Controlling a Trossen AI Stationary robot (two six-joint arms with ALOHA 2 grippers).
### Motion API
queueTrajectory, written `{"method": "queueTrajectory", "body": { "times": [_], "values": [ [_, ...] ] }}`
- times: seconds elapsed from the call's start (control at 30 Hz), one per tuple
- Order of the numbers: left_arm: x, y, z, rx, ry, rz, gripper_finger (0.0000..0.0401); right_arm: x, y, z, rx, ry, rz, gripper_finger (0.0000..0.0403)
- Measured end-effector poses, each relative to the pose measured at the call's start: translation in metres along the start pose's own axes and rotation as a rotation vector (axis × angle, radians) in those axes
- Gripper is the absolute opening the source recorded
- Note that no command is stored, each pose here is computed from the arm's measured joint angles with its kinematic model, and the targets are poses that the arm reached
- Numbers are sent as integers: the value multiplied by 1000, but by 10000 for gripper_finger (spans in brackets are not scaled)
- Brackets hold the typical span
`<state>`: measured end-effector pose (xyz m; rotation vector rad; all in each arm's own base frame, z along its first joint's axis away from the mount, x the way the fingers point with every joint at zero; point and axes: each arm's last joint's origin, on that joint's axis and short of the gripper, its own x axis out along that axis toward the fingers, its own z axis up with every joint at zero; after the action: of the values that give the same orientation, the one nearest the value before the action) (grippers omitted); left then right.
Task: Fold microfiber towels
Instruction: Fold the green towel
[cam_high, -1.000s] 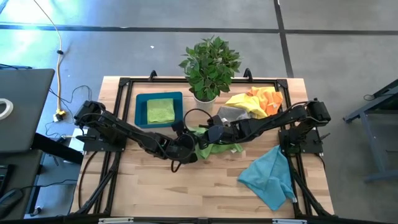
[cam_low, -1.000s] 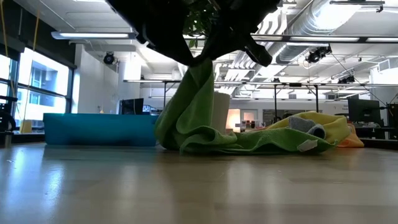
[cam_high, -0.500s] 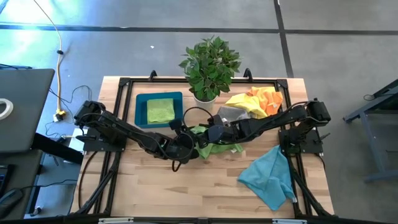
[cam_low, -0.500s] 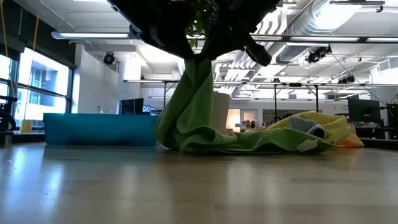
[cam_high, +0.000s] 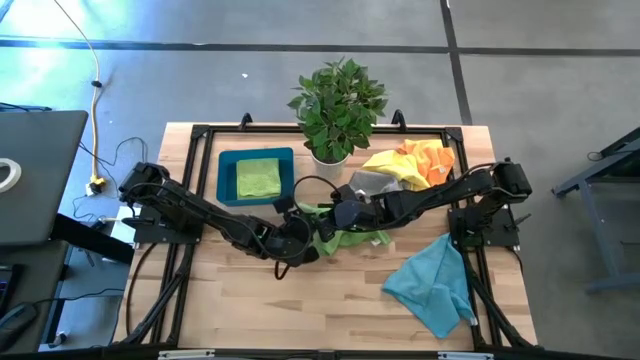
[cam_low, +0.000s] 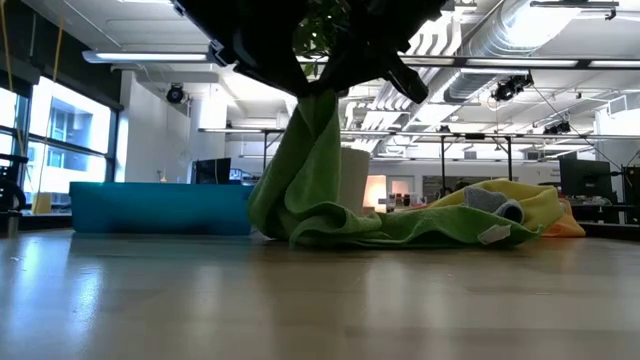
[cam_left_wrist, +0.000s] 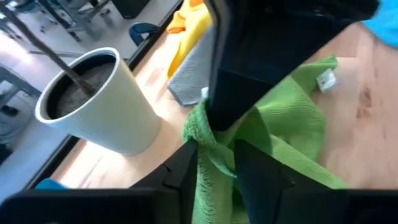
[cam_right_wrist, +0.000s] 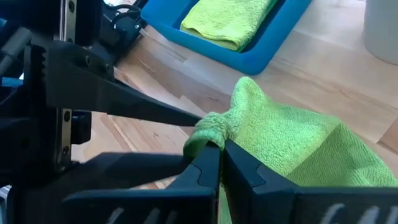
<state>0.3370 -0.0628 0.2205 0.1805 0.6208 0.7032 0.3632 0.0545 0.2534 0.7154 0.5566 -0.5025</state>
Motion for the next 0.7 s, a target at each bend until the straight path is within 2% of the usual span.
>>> {"method": "queueTrajectory", "body": {
  "times": [0.3,0.53,0.7],
  "values": [
    [0,1,-2,20,11,16,5,0,0,0,-44,-2,-1,0],
    [-1,-2,-6,40,68,-104,2,0,0,-1,-110,25,18,2],
    [-3,-6,-8,49,112,-211,1,0,1,-2,-206,49,42,42]
  ]
}}
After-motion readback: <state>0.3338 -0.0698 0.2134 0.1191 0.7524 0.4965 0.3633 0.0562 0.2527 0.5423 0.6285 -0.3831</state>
